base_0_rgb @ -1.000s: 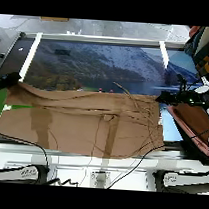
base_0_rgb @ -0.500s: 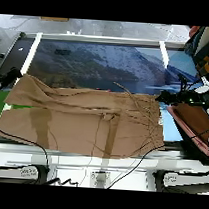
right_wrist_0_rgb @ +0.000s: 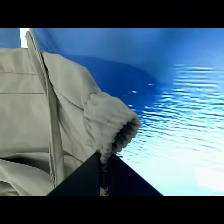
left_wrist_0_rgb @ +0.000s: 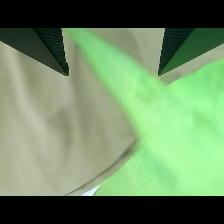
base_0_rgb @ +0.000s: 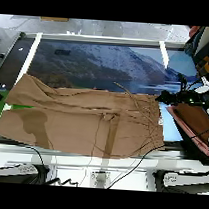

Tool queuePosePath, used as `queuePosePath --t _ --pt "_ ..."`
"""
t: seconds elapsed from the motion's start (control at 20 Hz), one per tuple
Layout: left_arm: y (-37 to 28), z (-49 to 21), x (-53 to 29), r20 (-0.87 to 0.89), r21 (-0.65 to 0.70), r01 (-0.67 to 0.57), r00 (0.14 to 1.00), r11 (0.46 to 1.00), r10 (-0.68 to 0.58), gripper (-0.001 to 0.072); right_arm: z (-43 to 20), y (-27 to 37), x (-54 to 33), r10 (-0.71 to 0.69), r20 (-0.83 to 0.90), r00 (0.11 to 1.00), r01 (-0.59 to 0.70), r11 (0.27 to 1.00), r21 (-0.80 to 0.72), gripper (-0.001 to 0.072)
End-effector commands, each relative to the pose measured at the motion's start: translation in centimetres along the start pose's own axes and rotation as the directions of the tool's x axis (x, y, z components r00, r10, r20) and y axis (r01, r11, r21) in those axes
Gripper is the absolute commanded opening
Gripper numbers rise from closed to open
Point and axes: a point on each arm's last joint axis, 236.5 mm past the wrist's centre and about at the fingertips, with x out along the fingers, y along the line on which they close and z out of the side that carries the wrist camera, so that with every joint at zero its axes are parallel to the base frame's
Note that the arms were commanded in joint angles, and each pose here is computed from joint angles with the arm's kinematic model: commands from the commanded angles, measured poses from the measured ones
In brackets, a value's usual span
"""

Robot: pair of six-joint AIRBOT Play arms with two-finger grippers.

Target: Fold the clothes and pants, and hang the long-sleeved shirts on hangers.

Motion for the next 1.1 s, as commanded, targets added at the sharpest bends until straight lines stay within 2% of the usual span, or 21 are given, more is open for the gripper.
queuePosePath --t 0.0,0.1,0.25,0.4,0.55,0.7,0.8,0.85,1.05 --pt "0.8 -1.4 1.9 -0.046 -0.065 0.030 0.998 0.997 -0.033 0.0638 0.0 0.0 0.0 0.001 0.002 1.000 -0.001 1.000 0.004 0.0028" --pt "-0.6 -0.8 3.6 -0.012 -0.054 0.079 0.997 0.995 -0.080 0.0638 0.0 0.0 0.0 0.001 0.002 1.000 -0.001 1.000 0.028 0.0028" --pt "-0.4 -0.1 5.4 0.037 -0.057 0.059 0.998 0.997 -0.057 0.0639 0.1 0.1 0.0 0.001 0.002 1.000 -0.001 1.000 0.029 0.0028" --pt "-0.4 0.8 6.5 0.083 -0.128 0.077 0.994 0.989 -0.067 0.0613 0.2 0.3 0.0 0.009 0.009 1.000 -0.009 0.999 0.035 0.0028" --pt "-0.9 1.3 7.4 0.121 -0.120 0.071 0.991 0.990 -0.057 0.0473 1.1 0.3 0.0 0.008 0.045 0.999 -0.011 0.997 0.077 0.0028" --pt "-2.9 1.8 8.0 0.165 -0.020 0.061 0.985 0.998 -0.057 0.0429 1.6 0.3 0.2 -0.003 0.063 0.998 -0.002 0.997 0.078 0.0028" --pt "-4.3 2.1 8.2 0.195 0.028 0.057 0.979 0.998 -0.061 0.0063 1.8 0.5 0.4 -0.008 0.071 0.997 0.003 0.998 0.070 0.0028" --pt "-4.7 2.3 8.3 0.209 0.058 0.049 0.976 0.997 -0.060 0.0013 1.8 0.7 0.5 -0.007 0.071 0.997 0.002 0.998 0.065 0.0028" --pt "-5.9 2.6 7.8 0.226 0.099 0.053 0.971 0.994 -0.074 0.0012 2.7 0.6 0.7 -0.025 0.110 0.994 0.019 0.998 0.059 0.0028"
